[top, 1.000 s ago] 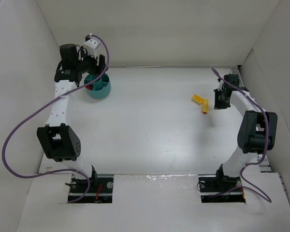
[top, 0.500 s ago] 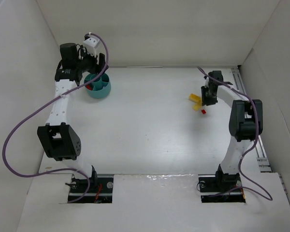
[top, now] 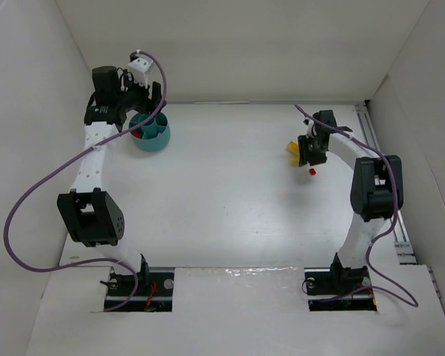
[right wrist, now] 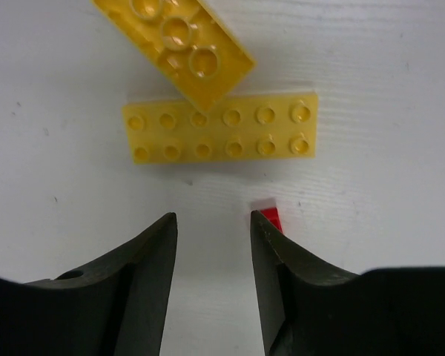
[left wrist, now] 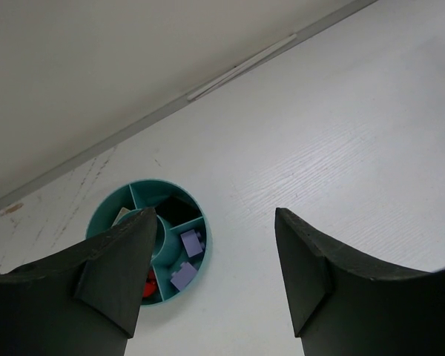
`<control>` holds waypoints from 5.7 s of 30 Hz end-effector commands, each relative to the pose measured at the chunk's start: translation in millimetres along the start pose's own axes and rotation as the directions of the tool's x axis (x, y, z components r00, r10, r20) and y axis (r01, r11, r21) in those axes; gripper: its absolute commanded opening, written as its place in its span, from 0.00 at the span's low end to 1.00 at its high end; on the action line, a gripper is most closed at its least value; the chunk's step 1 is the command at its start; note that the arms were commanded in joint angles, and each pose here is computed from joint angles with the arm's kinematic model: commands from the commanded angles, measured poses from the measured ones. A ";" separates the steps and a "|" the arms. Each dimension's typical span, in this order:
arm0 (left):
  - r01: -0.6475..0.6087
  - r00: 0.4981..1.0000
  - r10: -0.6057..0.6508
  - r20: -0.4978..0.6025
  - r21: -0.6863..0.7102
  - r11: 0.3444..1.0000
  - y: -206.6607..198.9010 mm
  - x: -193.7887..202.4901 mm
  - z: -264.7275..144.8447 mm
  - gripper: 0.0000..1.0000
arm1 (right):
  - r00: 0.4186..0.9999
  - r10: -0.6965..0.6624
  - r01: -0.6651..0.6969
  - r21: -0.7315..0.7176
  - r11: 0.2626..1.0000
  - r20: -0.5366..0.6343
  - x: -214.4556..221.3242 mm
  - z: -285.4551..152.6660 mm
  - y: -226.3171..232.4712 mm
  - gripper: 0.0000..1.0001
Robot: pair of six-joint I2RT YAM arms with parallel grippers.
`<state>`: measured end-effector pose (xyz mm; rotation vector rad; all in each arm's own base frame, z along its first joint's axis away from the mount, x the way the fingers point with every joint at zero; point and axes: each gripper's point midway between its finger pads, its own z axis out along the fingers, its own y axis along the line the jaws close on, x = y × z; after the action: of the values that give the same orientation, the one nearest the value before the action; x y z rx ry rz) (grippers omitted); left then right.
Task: Sort the legos into containers by color
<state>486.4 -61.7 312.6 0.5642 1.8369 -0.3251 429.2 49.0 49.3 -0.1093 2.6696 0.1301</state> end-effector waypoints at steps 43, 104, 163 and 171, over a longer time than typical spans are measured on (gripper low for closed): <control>-0.102 0.989 0.051 0.141 0.389 0.915 -81.7 28.8 -10.4 1.00 | 0.998 -0.054 0.055 -0.563 0.825 0.018 -34.3 -92.1 85.1 0.06; -0.432 0.858 0.141 0.494 0.546 0.718 -245.0 -4.1 15.4 0.42 | 0.968 -0.175 0.221 -0.937 0.269 0.178 -70.6 -216.3 306.4 0.01; -0.523 0.787 0.200 0.583 0.459 0.718 -255.2 -30.5 -11.1 0.59 | 0.978 -0.172 0.179 -0.910 0.374 0.121 -66.5 -174.8 296.4 0.00; -0.487 0.831 0.218 0.512 0.479 0.730 -253.0 1.8 -3.8 0.62 | 0.976 -0.165 0.190 -0.925 0.329 0.142 -67.4 -200.6 289.5 0.00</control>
<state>356.0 -276.3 284.0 1.1619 1.1863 -0.7465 380.2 324.1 247.5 -0.7012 2.2360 1.5861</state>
